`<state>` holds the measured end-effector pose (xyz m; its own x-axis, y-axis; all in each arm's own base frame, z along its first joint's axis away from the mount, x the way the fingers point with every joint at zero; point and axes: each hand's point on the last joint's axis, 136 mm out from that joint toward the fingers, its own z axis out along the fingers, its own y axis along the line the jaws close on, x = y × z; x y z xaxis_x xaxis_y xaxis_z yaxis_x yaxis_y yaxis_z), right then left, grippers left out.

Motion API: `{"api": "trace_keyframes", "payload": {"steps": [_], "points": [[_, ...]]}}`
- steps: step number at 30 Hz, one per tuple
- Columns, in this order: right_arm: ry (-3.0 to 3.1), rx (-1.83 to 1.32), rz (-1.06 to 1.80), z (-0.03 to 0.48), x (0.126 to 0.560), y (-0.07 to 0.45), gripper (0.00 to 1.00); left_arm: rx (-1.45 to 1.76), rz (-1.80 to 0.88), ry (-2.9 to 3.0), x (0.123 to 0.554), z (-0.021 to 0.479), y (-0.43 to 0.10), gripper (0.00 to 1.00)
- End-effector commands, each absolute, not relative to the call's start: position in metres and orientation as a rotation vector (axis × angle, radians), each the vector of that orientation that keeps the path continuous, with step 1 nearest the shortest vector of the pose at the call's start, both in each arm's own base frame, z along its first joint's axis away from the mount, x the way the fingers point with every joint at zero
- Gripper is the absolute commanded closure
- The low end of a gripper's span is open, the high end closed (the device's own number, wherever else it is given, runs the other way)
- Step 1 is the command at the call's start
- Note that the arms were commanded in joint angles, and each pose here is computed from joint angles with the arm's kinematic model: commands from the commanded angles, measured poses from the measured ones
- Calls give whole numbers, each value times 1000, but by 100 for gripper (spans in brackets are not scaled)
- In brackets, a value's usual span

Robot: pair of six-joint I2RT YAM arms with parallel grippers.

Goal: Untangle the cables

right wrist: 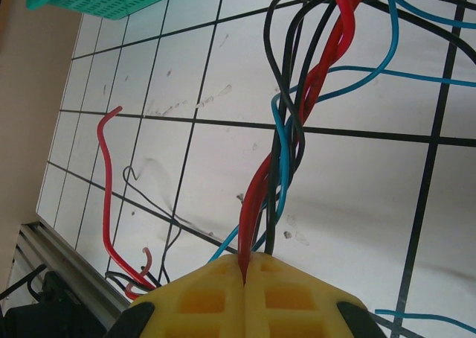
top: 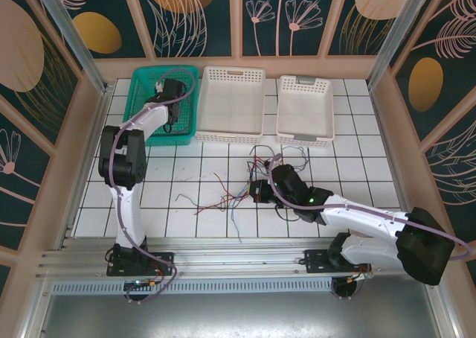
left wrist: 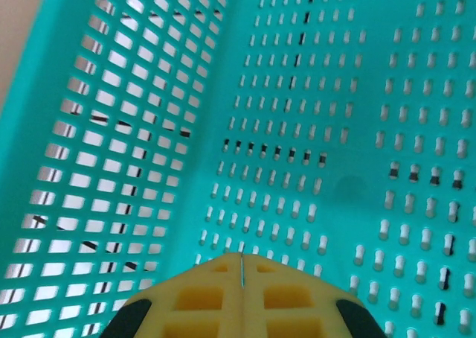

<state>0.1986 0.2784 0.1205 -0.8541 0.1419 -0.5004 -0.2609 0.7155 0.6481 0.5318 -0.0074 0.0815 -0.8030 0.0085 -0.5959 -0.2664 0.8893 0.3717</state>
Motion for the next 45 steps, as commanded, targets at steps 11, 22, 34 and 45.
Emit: {"api": "trace_keyframes", "payload": {"steps": [11, 22, 34, 45], "points": [[2335, -148, 1049, 145, 204, 293, 100, -183, 524, 2478, 540, 88, -13, 85], [2328, -155, 1062, 152, 200, 296, 100, -205, 484, 2432, 539, 117, -14, 38], [2326, -161, 1062, 155, 196, 298, 100, -243, 406, 2342, 531, 171, -16, 10], [2314, -161, 1065, 159, 194, 298, 100, -289, 250, 2260, 514, 221, -25, 3]]}}
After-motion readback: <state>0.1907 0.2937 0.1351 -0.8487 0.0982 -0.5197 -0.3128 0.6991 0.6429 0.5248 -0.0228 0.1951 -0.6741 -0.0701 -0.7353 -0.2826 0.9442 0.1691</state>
